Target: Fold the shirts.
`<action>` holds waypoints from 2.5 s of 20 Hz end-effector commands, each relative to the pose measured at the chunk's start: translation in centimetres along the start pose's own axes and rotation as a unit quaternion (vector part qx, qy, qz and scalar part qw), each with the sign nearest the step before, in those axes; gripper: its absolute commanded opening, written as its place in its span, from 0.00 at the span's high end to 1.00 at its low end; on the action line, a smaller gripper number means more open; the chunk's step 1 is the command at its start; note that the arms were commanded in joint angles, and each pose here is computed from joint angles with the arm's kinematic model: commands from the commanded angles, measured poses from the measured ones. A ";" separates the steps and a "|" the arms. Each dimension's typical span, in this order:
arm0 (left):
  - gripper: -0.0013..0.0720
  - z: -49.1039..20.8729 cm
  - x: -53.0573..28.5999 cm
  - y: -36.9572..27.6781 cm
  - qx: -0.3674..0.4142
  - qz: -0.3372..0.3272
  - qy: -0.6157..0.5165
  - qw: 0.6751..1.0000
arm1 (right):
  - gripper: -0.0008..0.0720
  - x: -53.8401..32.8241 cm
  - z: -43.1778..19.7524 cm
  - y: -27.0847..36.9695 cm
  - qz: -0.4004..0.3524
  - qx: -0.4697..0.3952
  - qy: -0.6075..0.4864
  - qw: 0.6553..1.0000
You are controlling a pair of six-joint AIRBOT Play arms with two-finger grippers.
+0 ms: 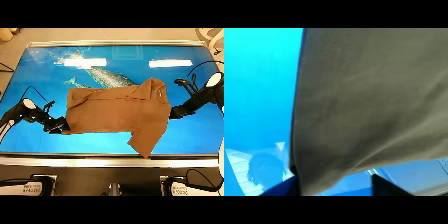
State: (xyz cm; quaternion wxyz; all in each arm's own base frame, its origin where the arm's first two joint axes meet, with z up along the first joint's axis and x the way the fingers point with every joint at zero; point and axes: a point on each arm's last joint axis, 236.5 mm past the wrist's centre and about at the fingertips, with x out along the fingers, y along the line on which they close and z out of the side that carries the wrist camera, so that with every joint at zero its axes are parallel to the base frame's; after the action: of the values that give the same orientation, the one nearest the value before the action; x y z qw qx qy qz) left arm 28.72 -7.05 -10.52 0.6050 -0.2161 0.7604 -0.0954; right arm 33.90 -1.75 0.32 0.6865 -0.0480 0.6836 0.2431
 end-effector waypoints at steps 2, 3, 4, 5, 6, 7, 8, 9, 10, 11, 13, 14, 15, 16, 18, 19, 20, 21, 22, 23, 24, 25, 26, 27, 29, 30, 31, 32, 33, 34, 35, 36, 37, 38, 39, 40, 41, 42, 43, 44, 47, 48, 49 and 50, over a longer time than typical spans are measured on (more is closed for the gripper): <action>0.64 0.5 0.6 0.1 0.001 -0.001 -0.006 1.000 | 0.23 0.1 -1.0 -0.2 -0.004 0.002 0.019 1.000; 0.79 0.5 0.6 0.1 0.001 -0.001 -0.006 1.000 | 0.23 0.5 -1.4 -0.1 -0.001 0.004 0.026 1.000; 0.89 0.5 0.6 0.1 0.002 -0.001 -0.007 1.000 | 0.23 1.1 -2.0 0.1 0.006 0.007 0.037 0.999; 0.95 0.5 0.6 0.1 0.009 -0.001 -0.007 1.000 | 0.20 2.1 -2.7 0.3 0.014 0.011 0.048 0.999; 0.95 0.5 0.5 0.1 0.017 -0.001 -0.007 1.000 | 0.20 3.2 -3.3 0.4 0.019 0.015 0.055 0.998; 0.95 0.5 0.4 0.1 0.018 -0.001 -0.009 1.000 | 0.19 4.3 -3.6 0.2 0.019 0.024 0.055 0.998; 0.95 0.6 0.3 0.0 0.021 -0.001 -0.012 1.000 | 0.19 5.1 -3.6 0.0 0.016 0.033 0.051 0.998; 0.95 0.6 0.2 -0.1 0.027 -0.001 -0.014 1.000 | 0.20 5.9 -3.5 -0.4 0.009 0.046 0.043 0.998; 0.95 0.6 0.0 -0.1 0.028 -0.001 -0.016 0.999 | 0.21 6.6 -3.2 -0.9 -0.001 0.057 0.032 0.998; 0.95 0.6 -0.1 -0.2 0.029 -0.001 -0.018 0.999 | 0.28 7.0 -2.7 -1.4 -0.011 0.068 0.019 0.997; 0.95 0.6 -0.2 -0.2 0.031 -0.001 -0.020 0.999 | 0.33 7.7 -2.1 -2.0 -0.019 0.091 0.003 0.996; 0.95 0.7 -0.2 -0.3 0.033 -0.001 -0.020 0.999 | 0.33 8.2 -2.0 -1.9 -0.011 0.098 0.006 0.995; 0.95 0.7 -0.3 -0.3 0.034 -0.001 -0.021 0.999 | 0.33 8.9 -2.2 -1.6 0.002 0.104 0.015 0.994; 0.95 0.7 -0.3 -0.3 0.036 -0.001 -0.021 0.999 | 0.35 9.5 -2.3 -1.6 0.010 0.107 0.023 0.994; 0.95 0.7 -0.5 -0.4 0.045 -0.001 -0.025 0.999 | 0.38 10.7 -2.1 -1.8 0.018 0.124 0.025 0.992; 0.95 0.7 -0.7 -0.5 0.047 -0.001 -0.028 0.998 | 0.39 11.1 -1.5 -1.5 0.030 0.135 0.016 0.990; 0.95 0.9 -0.9 -0.5 0.048 0.000 -0.033 0.998 | 0.40 11.4 -1.0 -0.9 0.047 0.142 0.009 0.989; 0.95 1.0 -1.1 -0.6 0.050 0.000 -0.039 0.998 | 0.40 11.7 -0.7 -0.6 0.058 0.151 0.008 0.987; 0.95 1.3 -1.2 -0.7 0.051 0.001 -0.046 0.998 | 0.43 12.0 -0.8 -0.6 0.060 0.161 0.012 0.985; 0.95 1.4 -1.3 -0.7 0.051 0.001 -0.050 0.997 | 0.60 12.2 -0.9 -0.7 0.058 0.164 0.015 0.985; 0.95 1.5 -1.4 -0.7 0.051 0.002 -0.052 0.997 | 0.88 12.2 -0.8 -0.9 0.056 0.164 0.012 0.985; 0.95 1.7 -1.5 -0.9 0.052 -0.001 -0.055 0.997 | 0.96 12.2 -0.7 -0.8 0.057 0.165 0.010 0.985; 0.95 1.9 -2.0 -1.3 0.055 -0.005 -0.062 0.997 | 0.96 11.9 -0.3 -0.5 0.062 0.160 0.002 0.985; 0.95 2.6 -3.3 -2.1 0.063 -0.009 -0.083 0.995 | 0.96 10.9 0.5 -0.4 0.060 0.142 -0.016 0.988; 0.95 5.3 -9.0 -4.7 0.100 -0.007 -0.179 0.979 | 0.96 6.4 3.3 -1.0 0.024 0.086 -0.081 0.993; 0.95 6.5 -13.7 -6.8 0.128 -0.006 -0.249 0.960 | 0.96 1.9 5.7 -1.5 -0.019 0.043 -0.139 0.989; 0.95 7.2 -19.7 -9.4 0.160 -0.005 -0.329 0.931 | 0.96 -4.3 8.1 -1.5 -0.073 -0.008 -0.208 0.975; 0.95 6.5 -27.3 -12.8 0.195 -0.006 -0.424 0.885 | 0.96 -11.2 9.9 -0.9 -0.133 -0.050 -0.277 0.950; 0.95 4.0 -35.5 -16.4 0.228 -0.010 -0.523 0.821 | 0.96 -19.9 10.8 0.7 -0.204 -0.086 -0.358 0.907; 0.95 0.1 -43.2 -19.4 0.253 -0.015 -0.614 0.748 | 0.96 -28.3 10.3 3.0 -0.275 -0.112 -0.434 0.850; 0.95 -5.5 -50.6 -22.1 0.271 -0.025 -0.702 0.658 | 0.96 -37.3 8.3 6.4 -0.351 -0.134 -0.513 0.772; 0.95 -11.3 -56.0 -23.7 0.279 -0.036 -0.768 0.575 | 0.96 -44.3 5.2 10.1 -0.410 -0.149 -0.571 0.695; 0.95 -17.5 -60.0 -24.7 0.283 -0.049 -0.820 0.495 | 0.96 -49.3 1.6 13.8 -0.458 -0.165 -0.609 0.626; 0.95 -22.3 -62.0 -24.9 0.284 -0.057 -0.849 0.442 | 0.96 -52.4 -2.0 17.2 -0.497 -0.184 -0.628 0.570; 0.95 -25.9 -62.5 -24.9 0.288 -0.061 -0.862 0.412 | 0.96 -53.6 -4.7 19.5 -0.522 -0.194 -0.630 0.541; 0.95 -28.2 -62.2 -24.9 0.294 -0.061 -0.865 0.402 | 0.96 -53.8 -6.4 20.5 -0.532 -0.194 -0.628 0.534; 0.95 -29.1 -61.6 -25.0 0.300 -0.059 -0.861 0.406 | 0.96 -53.6 -7.7 21.2 -0.531 -0.189 -0.629 0.535; 0.95 -29.2 -61.1 -25.0 0.305 -0.056 -0.856 0.414 | 0.96 -53.4 -8.3 21.6 -0.525 -0.184 -0.633 0.539; 0.95 -29.0 -60.9 -24.9 0.305 -0.051 -0.854 0.418 | 0.96 -53.3 -8.6 21.8 -0.520 -0.180 -0.636 0.540; 0.95 -28.8 -61.1 -24.8 0.302 -0.049 -0.856 0.416 | 0.96 -53.4 -8.6 21.8 -0.517 -0.177 -0.640 0.541; 0.95 -26.1 -61.0 -23.9 0.272 -0.056 -0.849 0.450 | 0.96 -52.8 -7.5 20.7 -0.499 -0.162 -0.642 0.559; 0.95 -24.4 -60.2 -23.5 0.268 -0.043 -0.837 0.475 | 0.96 -52.2 -6.9 20.0 -0.494 -0.158 -0.634 0.573; 0.95 -22.4 -59.2 -23.0 0.266 -0.027 -0.822 0.503 | 0.96 -51.2 -6.0 19.0 -0.487 -0.158 -0.621 0.594; 0.95 -20.0 -57.9 -22.3 0.263 -0.008 -0.801 0.537 | 0.96 -49.6 -4.8 17.7 -0.476 -0.157 -0.599 0.624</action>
State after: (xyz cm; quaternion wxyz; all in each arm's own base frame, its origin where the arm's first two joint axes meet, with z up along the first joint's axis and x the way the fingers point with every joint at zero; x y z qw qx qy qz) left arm 21.53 -4.32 57.64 0.9788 -0.0438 -0.1732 -0.1005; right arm 23.14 -0.97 54.98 0.9387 -0.3260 -0.0978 -0.0553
